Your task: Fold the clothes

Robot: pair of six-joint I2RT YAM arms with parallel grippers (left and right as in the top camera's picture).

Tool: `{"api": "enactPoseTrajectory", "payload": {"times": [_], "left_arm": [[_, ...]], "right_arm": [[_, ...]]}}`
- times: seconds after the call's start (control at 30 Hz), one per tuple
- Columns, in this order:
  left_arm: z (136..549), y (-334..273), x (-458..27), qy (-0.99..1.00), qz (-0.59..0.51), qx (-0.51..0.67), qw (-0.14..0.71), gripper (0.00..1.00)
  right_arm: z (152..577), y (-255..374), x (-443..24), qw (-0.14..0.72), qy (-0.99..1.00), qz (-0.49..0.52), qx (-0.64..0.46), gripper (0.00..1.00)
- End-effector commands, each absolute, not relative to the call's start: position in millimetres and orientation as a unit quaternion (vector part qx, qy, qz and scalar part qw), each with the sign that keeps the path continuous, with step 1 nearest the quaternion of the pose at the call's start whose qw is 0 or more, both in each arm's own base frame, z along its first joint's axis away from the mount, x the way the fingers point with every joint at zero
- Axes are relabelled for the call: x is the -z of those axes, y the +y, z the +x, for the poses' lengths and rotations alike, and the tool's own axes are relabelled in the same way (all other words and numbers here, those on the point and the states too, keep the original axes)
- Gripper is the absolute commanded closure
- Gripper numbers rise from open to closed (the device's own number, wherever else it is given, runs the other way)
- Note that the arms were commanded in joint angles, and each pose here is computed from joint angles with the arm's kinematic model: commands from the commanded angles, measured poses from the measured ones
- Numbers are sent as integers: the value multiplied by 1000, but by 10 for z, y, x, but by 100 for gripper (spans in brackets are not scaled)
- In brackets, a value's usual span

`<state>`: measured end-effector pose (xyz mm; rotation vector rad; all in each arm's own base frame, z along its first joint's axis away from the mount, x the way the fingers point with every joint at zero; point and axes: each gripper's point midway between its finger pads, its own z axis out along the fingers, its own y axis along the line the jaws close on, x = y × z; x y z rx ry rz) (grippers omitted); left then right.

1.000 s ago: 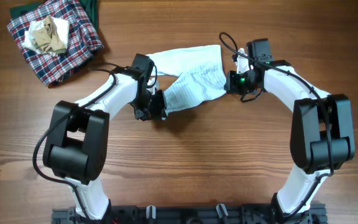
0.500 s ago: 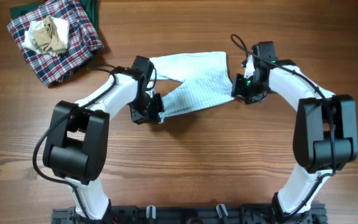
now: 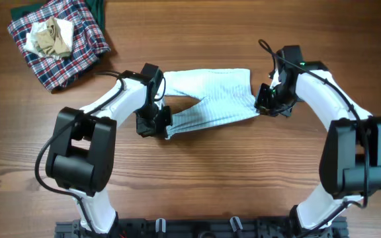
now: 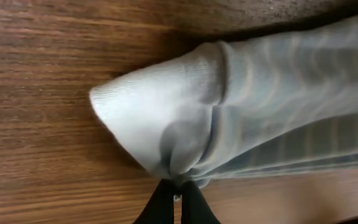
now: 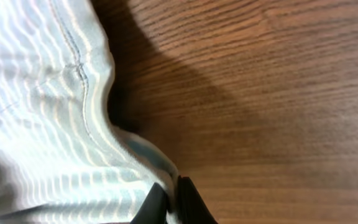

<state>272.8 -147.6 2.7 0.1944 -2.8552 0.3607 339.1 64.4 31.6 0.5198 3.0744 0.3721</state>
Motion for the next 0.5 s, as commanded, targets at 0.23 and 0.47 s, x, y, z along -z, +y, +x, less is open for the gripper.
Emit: {"api": "enactPoseTrajectory", "payload": {"times": [0.23,0.47], "left_arm": [[3130,-1441,-461,-991,20,-134,-10,96],[3338,-1499,-500,-988,13,-147,-54,96]], "right_arm": [[3632,631,-683,83,974,161,-139,96],[3812,769,-742,122,970,141,-153,96]]}}
